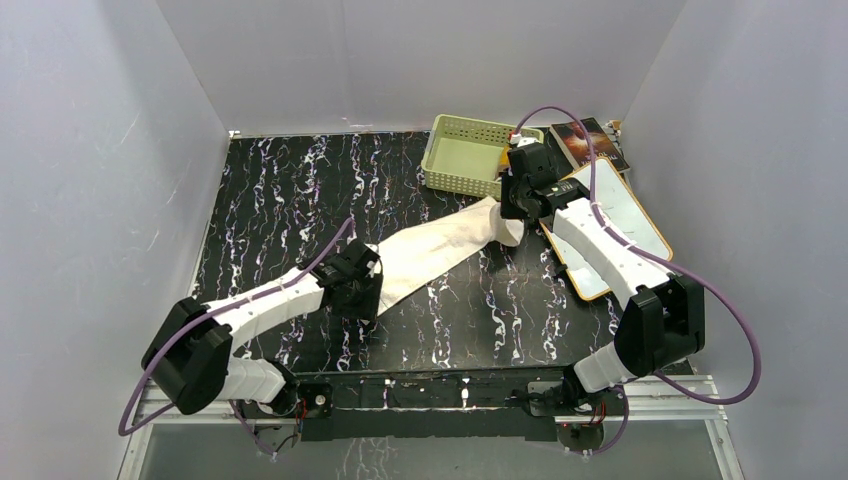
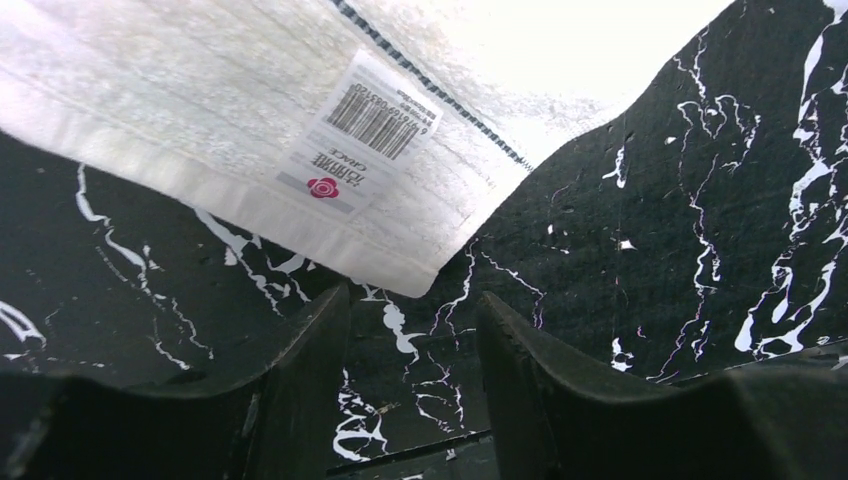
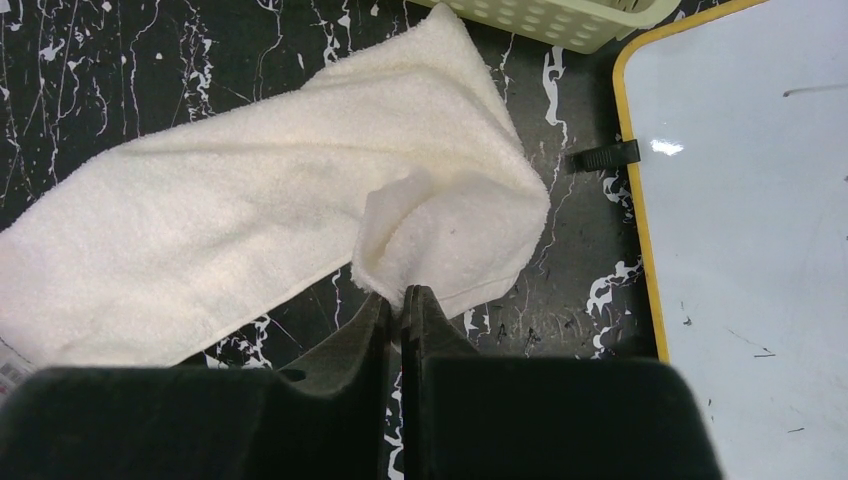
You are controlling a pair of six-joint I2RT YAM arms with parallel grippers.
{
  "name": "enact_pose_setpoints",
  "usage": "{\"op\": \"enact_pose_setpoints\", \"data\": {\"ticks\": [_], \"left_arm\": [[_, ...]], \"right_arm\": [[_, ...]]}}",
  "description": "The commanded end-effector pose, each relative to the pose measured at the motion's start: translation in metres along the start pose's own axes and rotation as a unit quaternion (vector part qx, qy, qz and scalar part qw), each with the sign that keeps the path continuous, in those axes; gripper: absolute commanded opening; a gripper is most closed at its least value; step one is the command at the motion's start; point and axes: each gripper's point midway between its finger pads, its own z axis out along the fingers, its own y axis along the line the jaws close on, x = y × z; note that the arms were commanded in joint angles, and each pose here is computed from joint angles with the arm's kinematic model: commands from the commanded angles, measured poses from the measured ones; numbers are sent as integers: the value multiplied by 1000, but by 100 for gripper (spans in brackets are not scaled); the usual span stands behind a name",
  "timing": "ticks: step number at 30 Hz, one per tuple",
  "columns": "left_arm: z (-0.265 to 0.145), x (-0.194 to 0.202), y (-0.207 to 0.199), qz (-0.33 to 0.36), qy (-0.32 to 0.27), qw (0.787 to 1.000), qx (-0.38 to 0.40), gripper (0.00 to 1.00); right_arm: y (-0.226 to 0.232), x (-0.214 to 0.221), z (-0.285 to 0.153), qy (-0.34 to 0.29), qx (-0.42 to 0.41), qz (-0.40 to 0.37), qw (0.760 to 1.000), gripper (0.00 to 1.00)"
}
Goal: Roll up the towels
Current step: Flatten out the towel at the center of the board.
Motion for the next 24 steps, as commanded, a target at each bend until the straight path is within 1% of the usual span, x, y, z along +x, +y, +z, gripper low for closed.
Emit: {"op": "enact_pose_setpoints", "data": {"ticks": [1, 4, 8, 11, 14, 15, 16, 17, 18, 21, 24], "left_arm": [[6, 0, -11, -2, -5, 1000, 22, 47], [8, -2, -12, 0, -8, 1000, 24, 47], [15, 5, -10, 4, 9, 1000, 18, 46], [25, 15, -6, 5, 37, 999, 3, 46], [32, 28, 2, 2, 67, 998, -19, 42], [34, 32, 5, 1, 76, 997, -28, 39], [36, 36, 8, -2, 84, 996, -36, 31], [36, 39, 11, -3, 90, 995, -42, 18], [36, 41, 12, -5, 93, 995, -46, 0], [26, 37, 4, -2, 92, 995, -23, 0], [3, 12, -4, 9, 77, 997, -14, 0]], "right_arm": [[5, -22, -4, -38, -12, 5, 999, 0], [5, -20, -2, -34, -14, 5, 999, 0], [5, -20, -2, -33, -14, 5, 999, 0], [5, -19, -3, -33, -14, 5, 999, 0], [4, -18, -3, -32, -12, 6, 999, 0], [3, -17, -4, -32, -12, 6, 999, 0], [3, -17, -4, -33, -12, 6, 999, 0], [3, -16, -5, -33, -11, 6, 999, 0], [2, -16, -5, -33, -10, 7, 999, 0], [-2, -20, -8, -39, -6, 9, 999, 0], [-4, -27, -12, -50, -7, 14, 999, 0]]}}
